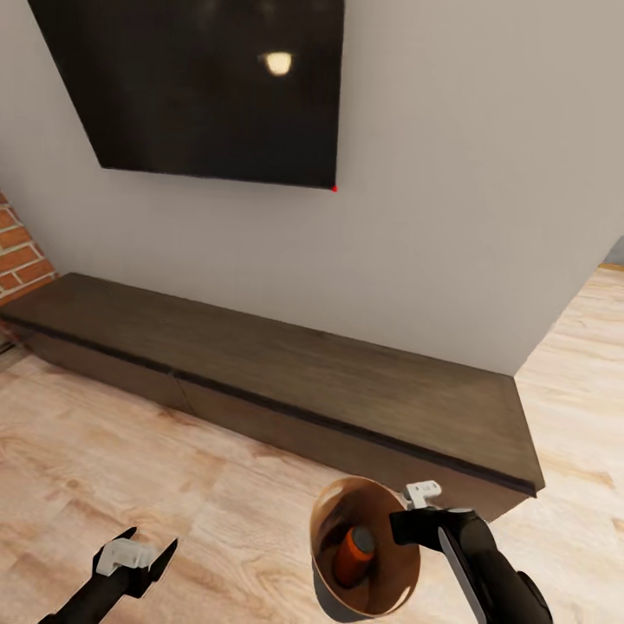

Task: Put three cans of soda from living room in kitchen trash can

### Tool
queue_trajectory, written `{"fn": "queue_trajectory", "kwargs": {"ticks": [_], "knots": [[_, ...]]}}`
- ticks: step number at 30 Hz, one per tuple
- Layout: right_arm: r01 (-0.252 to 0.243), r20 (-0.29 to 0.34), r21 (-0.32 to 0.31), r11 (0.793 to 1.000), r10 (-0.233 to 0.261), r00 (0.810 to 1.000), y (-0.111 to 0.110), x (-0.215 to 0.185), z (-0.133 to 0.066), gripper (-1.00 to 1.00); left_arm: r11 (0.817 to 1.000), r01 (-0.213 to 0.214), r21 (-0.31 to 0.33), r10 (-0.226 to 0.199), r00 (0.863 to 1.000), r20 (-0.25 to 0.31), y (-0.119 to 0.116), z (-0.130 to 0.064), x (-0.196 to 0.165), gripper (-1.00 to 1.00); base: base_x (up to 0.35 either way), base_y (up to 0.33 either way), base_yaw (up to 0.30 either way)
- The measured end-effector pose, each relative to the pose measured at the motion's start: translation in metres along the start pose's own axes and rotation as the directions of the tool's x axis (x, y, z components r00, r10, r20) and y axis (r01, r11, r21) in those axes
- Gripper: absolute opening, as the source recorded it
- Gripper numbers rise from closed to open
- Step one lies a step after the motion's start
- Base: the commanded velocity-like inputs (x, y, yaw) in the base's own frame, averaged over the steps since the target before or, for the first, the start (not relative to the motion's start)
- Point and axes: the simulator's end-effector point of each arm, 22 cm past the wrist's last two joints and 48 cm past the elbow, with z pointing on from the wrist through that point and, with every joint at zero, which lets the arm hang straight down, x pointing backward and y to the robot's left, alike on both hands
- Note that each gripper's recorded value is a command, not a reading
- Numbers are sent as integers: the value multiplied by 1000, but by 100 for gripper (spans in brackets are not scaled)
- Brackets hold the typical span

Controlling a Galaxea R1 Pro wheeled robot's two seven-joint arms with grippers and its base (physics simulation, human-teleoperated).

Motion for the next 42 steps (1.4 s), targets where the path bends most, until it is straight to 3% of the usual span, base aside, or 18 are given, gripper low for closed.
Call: {"fn": "queue_trajectory", "kwargs": {"ticks": [42], "knots": [[4, -13, -6, 1000, -4, 1000, 4, 9, 2, -100, 1000, 1, 2, -1, 1000, 3, -1, 0, -1, 100, 174, 283, 259]]}}
